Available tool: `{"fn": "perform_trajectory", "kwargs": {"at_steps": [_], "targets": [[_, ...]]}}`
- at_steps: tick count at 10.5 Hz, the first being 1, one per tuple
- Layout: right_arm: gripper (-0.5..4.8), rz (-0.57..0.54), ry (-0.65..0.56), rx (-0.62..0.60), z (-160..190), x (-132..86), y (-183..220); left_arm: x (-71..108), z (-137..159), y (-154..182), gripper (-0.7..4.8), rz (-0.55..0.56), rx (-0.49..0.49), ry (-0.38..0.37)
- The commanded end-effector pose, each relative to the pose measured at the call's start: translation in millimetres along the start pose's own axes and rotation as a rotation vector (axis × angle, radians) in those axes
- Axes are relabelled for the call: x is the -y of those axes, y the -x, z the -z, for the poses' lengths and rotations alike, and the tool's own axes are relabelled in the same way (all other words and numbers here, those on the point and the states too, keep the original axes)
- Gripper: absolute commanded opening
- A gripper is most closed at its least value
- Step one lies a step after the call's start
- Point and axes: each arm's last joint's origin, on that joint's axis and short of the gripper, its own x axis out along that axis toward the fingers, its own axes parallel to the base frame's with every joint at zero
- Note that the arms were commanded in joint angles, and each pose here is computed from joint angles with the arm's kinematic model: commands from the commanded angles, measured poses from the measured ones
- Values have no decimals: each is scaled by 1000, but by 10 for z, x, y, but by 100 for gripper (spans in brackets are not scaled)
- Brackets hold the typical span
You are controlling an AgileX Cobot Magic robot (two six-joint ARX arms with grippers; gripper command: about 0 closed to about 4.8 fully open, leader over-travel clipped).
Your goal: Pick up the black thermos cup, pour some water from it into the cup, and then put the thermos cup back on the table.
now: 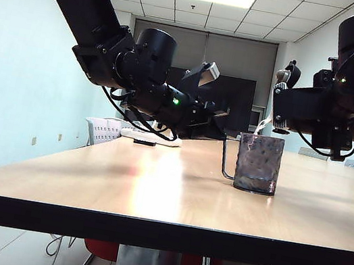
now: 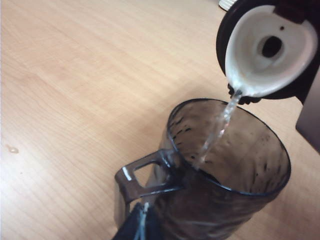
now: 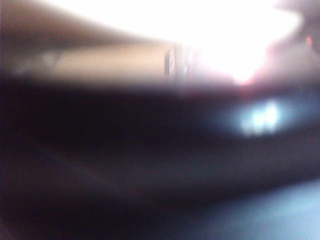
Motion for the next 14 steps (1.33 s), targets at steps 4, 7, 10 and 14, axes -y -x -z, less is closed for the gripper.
{"fn": "perform_trajectory", "kwargs": {"at_steps": [4,7,10,14], "targets": [[175,92,-74,-3,8,163,20,15,-33,-4,-6,10,11,-7],[175,90,-194,-2,9,161,20,14,-34,-4,-6,10,11,-7],[175,131,-408,-36,25,194,25,15,-36,-3,-6,10,11,-7],[180,334,-881,-80,90,407,104,42,-176,43,-6,3,34,-19]]}}
